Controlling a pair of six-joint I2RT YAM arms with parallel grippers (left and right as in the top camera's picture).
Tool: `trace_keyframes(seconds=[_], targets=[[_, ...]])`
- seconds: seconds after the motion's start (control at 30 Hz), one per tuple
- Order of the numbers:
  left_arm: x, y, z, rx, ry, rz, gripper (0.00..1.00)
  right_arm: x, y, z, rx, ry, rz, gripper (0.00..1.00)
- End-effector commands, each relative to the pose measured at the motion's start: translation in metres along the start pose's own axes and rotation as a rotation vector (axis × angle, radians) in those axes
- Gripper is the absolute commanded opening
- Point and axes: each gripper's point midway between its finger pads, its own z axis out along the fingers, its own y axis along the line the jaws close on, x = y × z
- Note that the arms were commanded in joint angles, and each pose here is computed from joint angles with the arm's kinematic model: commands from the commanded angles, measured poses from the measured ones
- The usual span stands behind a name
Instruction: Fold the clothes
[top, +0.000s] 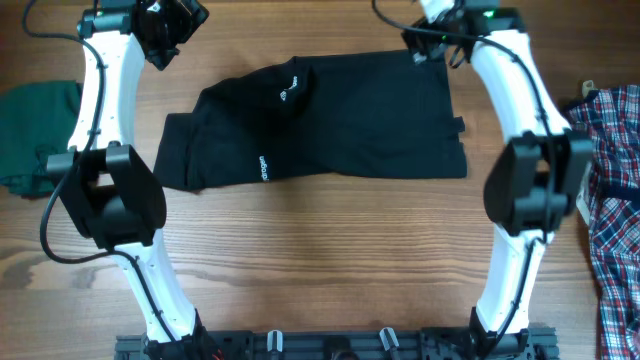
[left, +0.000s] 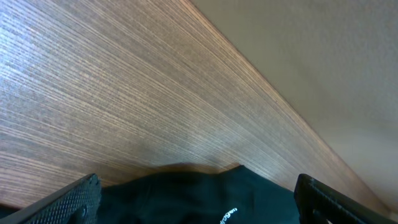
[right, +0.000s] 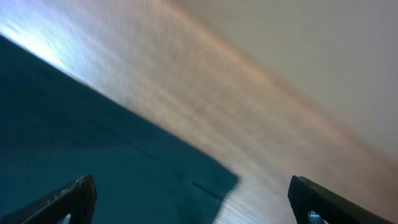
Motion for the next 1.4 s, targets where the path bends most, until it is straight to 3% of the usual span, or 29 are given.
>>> trace_keyframes(seconds=[0.0,0.17,0.33,0.93,1.0,1.03,1.17,1.27,1.37], targets=[[-0.001,-0.001,-0.002,0.013,0.004,-0.009,1.0,0.01,0.005,0.035,-0.013,-0.002,0.023,1.0],[-0.001,-0.001,-0.002,0.013,0.004,-0.009,1.0,0.021,0.01,0.062,-0.022,-0.001,0.024,1.0],[-0.001,-0.001,-0.002,0.013,0.004,-0.009,1.0,0.058,0.03,0.082,-0.095,0.107,0.049,1.0],[-0.001,-0.001,-0.002,0.013,0.004,-0.009,1.0,0.082,0.025,0.11,-0.095,0.112,0.145,1.0],[-0.001,-0.001,-0.002,0.013,0.004,-0.009,1.0,0.078,0.022,0.108,-0.087,0.1,0.143,0.94],[-0.001,-0.001,-0.002,0.013,0.004,-0.009,1.0,0.073,0.019,0.103,-0.082,0.091,0.142,0.87],[-0.001,-0.001,-0.002,0.013,0.004,-0.009,1.0,0.057,0.011,0.089,-0.062,0.055,0.134,0.79],[-0.001,-0.001,-0.002,0.013,0.004,-0.009,1.0,0.045,0.005,0.077,-0.048,0.03,0.131,0.68],[-0.001,-0.001,-0.002,0.013,0.004,-0.009,1.0,0.034,-0.003,0.064,-0.025,0.006,0.127,0.64]])
